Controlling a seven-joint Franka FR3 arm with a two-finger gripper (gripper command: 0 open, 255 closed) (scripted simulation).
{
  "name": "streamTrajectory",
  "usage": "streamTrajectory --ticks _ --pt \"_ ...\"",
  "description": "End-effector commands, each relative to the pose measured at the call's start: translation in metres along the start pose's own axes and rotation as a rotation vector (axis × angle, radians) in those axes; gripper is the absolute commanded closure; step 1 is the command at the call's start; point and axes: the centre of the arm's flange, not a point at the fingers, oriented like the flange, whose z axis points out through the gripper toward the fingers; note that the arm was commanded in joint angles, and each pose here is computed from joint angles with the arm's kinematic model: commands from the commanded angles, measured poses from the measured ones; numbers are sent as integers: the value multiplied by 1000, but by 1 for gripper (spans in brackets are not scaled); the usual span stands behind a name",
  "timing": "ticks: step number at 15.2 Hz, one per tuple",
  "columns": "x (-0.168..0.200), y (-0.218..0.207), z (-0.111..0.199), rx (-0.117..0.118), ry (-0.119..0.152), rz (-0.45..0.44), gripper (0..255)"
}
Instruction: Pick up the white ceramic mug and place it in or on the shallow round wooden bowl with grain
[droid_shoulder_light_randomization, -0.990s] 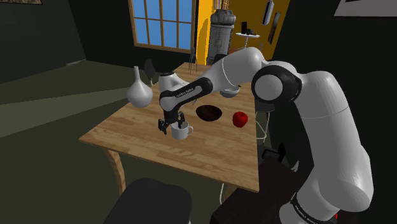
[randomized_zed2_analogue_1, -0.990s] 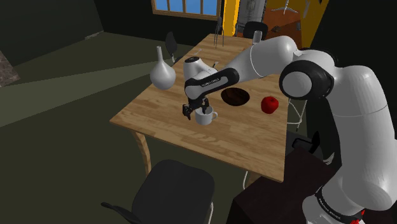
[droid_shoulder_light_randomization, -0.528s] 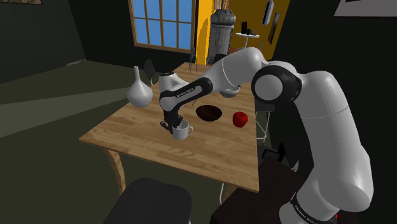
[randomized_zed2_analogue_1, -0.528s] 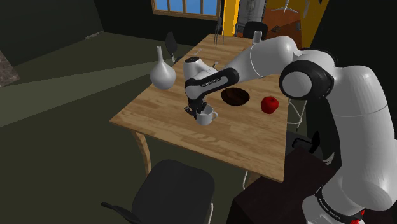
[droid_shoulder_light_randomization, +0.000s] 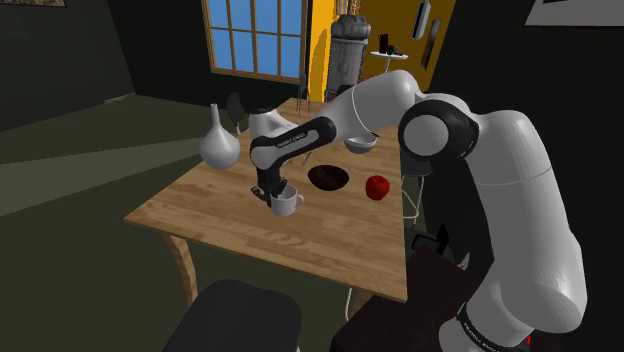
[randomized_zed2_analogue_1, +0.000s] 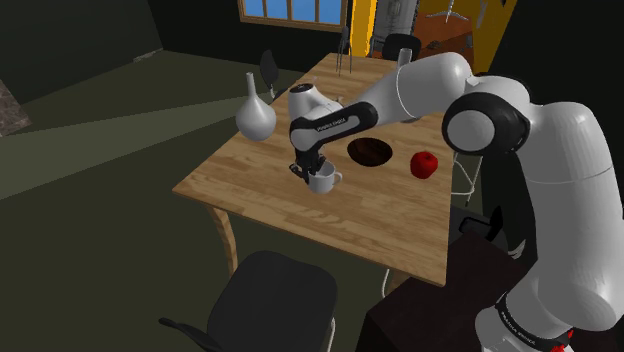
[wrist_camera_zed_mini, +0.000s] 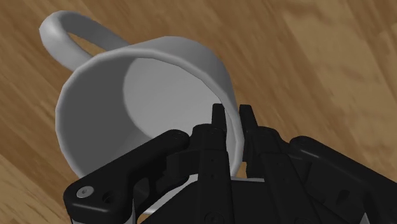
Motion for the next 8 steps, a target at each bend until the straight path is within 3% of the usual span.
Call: streamTrajectory --ticks 1,8 --pt "-1 1 -10 0 0 0 255" --pt "-2 2 -47 0 0 0 255"
